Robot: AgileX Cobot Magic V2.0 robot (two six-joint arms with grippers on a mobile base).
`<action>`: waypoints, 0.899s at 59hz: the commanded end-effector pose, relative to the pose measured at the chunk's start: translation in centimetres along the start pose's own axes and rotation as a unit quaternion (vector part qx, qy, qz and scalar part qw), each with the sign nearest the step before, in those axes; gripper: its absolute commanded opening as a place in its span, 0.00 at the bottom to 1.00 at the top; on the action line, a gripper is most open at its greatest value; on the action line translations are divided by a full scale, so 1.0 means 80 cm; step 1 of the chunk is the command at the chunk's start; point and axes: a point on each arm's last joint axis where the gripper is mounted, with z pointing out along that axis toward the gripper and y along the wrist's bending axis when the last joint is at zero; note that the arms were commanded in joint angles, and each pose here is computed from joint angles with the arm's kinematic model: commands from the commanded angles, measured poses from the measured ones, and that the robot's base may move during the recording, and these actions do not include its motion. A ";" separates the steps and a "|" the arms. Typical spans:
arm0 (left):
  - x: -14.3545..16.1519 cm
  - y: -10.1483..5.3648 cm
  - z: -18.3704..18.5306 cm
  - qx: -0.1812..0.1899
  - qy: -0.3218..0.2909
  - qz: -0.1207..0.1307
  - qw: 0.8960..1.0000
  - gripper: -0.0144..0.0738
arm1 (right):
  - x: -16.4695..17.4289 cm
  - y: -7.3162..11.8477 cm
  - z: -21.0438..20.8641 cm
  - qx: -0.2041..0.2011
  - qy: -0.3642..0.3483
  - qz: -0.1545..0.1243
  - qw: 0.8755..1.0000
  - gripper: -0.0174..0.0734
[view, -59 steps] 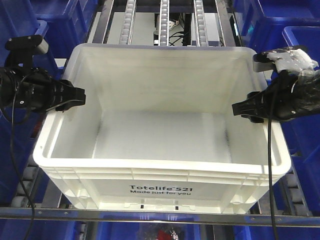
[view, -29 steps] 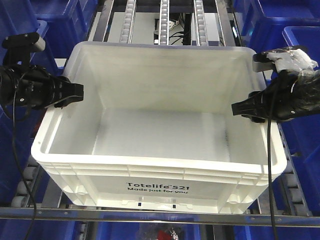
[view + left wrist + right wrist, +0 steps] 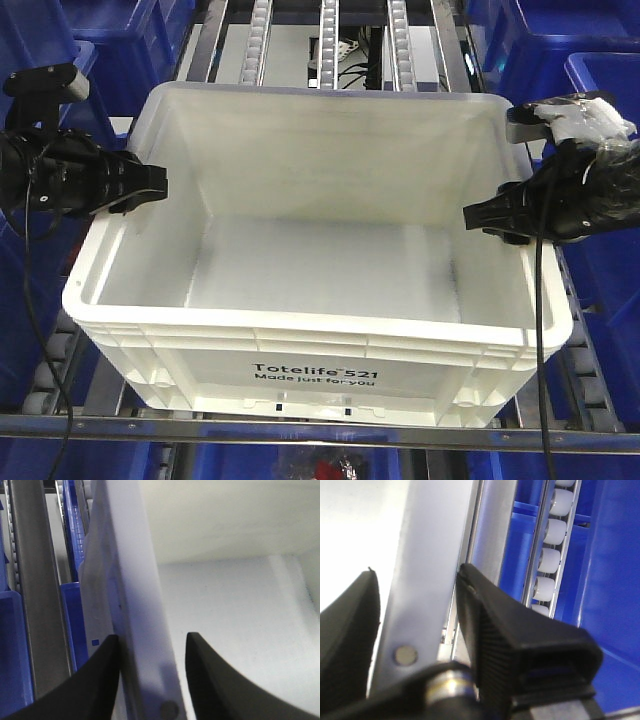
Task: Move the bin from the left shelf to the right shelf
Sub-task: 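Close both grippers on the crate's side rims, then pull the gripped crate off the roller shelf toward the robot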
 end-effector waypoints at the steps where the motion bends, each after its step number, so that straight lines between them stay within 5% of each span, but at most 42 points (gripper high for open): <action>1: -0.018 -0.022 -0.028 0.032 -0.050 0.011 0.998 0.15 | -0.032 0.002 -0.029 -0.005 -0.088 0.002 0.996 0.18; 53: -0.023 -0.046 -0.085 0.052 -0.110 0.029 0.992 0.16 | -0.039 0.007 -0.080 -0.015 -0.122 0.004 0.992 0.18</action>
